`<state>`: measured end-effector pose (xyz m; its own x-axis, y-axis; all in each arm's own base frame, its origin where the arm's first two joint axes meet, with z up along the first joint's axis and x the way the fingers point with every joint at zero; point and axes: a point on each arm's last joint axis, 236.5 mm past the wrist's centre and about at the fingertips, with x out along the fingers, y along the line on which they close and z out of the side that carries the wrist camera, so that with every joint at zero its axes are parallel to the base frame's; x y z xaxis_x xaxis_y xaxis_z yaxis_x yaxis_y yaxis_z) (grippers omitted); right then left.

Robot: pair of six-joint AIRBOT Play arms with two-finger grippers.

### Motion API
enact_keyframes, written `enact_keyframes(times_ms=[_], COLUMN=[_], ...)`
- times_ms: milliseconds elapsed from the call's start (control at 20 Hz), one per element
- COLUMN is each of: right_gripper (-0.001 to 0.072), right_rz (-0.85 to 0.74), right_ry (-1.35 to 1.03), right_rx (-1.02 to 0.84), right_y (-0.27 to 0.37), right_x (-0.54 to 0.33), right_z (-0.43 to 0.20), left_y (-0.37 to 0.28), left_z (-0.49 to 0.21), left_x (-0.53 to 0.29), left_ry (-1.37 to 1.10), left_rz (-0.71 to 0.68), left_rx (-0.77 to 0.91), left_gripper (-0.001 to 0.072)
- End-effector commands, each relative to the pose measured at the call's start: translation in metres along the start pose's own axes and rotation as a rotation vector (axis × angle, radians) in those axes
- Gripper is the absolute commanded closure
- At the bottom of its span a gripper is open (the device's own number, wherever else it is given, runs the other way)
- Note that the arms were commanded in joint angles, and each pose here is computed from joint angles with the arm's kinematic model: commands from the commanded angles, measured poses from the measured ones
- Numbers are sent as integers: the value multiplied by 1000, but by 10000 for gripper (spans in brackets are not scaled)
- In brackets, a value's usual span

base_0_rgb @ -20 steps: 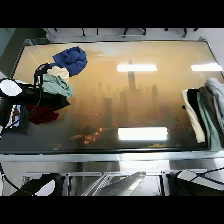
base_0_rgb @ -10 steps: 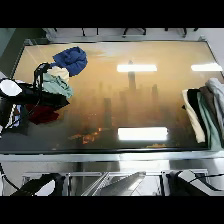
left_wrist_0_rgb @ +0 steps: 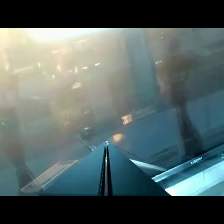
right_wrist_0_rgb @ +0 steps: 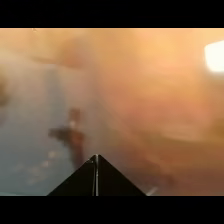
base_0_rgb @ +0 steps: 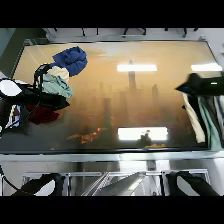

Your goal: Fold the shirts.

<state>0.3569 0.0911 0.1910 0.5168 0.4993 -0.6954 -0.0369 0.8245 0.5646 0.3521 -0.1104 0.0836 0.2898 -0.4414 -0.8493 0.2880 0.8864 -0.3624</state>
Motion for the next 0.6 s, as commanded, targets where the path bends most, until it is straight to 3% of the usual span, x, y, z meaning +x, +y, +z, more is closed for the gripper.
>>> enact_keyframes(times_ms=[0,550], right_gripper=[687,686], right_rz=[169,171], right_ry=[15,116], right_rx=[-147,-134], right_y=[96,96], right_x=[65,89], right_z=[-33,-52], left_y=[-6,-10], left_z=[-4,-24], left_x=[-7,-19], left_ry=[-4,-96], left_rz=[-7,24], left_rx=[-19,-2], left_gripper=[695,695])
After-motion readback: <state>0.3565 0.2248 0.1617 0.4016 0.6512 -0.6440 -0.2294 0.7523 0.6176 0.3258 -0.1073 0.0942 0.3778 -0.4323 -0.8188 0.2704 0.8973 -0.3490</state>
